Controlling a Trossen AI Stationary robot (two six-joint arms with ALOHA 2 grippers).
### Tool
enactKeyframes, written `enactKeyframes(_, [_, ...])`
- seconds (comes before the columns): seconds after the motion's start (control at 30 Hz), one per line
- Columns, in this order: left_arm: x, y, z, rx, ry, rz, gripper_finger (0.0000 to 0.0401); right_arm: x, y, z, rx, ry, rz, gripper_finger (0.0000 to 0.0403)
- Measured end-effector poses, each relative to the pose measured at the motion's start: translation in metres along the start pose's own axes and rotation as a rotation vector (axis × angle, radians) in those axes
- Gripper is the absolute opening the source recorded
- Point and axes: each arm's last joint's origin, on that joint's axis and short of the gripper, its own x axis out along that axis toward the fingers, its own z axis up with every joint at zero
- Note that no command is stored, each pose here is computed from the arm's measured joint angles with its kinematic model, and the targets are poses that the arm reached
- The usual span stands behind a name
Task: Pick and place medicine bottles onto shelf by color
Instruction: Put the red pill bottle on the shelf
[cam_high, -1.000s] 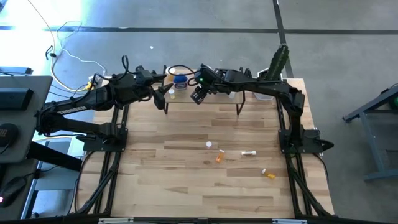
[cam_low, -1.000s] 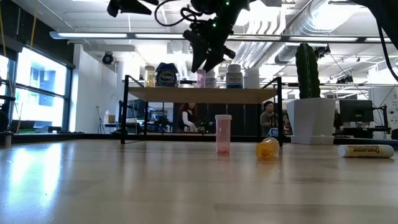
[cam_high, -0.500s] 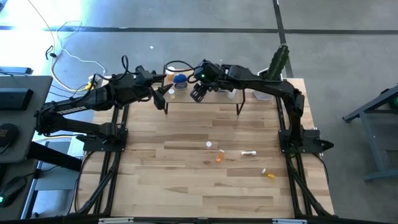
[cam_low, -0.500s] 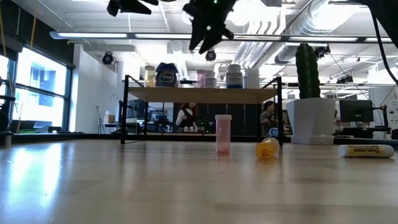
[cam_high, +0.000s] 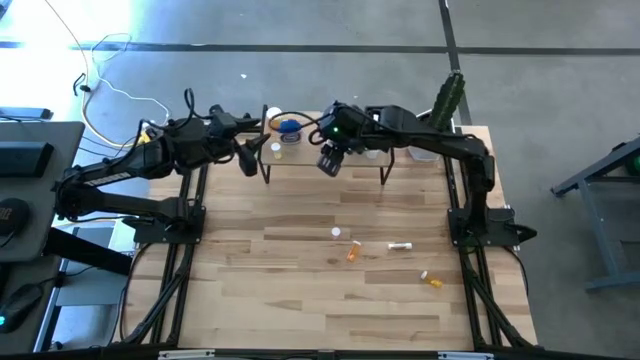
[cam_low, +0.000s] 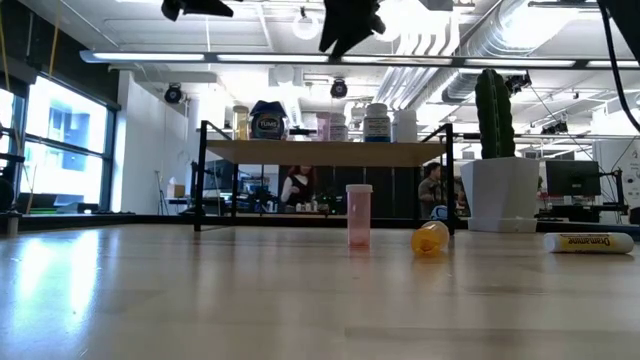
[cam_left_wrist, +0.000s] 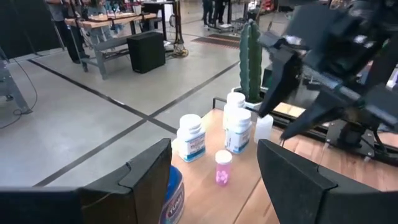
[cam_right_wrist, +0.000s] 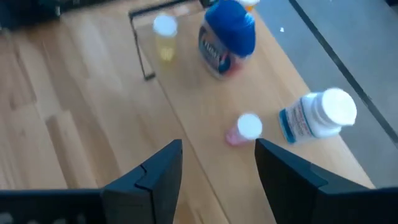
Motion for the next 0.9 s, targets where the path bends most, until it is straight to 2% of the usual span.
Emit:
enactKeyframes(0.13, [-0.002,0.001,-0.001,0.004,0.011,0.001,0.0225,-0.003,0.006,-0.012,-0.054,0.058,0.006,0.0193])
enactKeyframes(0.3, [-0.002,0.001,-0.001,0.004,0.009,0.01,0.0225,-0.006,0.011,-0.039,-0.088,0.098,0.035,0.0193])
enactKeyframes(0.53, [-0.002,0.001,-0.001,0.003,0.009,0.009,0.0225,-0.025,0.022,-0.073,-0.064,0.005,0.209,0.0193])
enactKeyframes(0.67, [-0.002,0.001,-0.004,-0.011,0.041,0.004,0.0225,-0.033,0.03,-0.094,-0.048,-0.04,0.264,0.0193])
enactKeyframes(0.9, [-0.006,-0.005,-0.018,-0.082,0.171,-0.017,0.0225,-0.022,0.05,-0.131,-0.012,-0.014,0.346,0.0193])
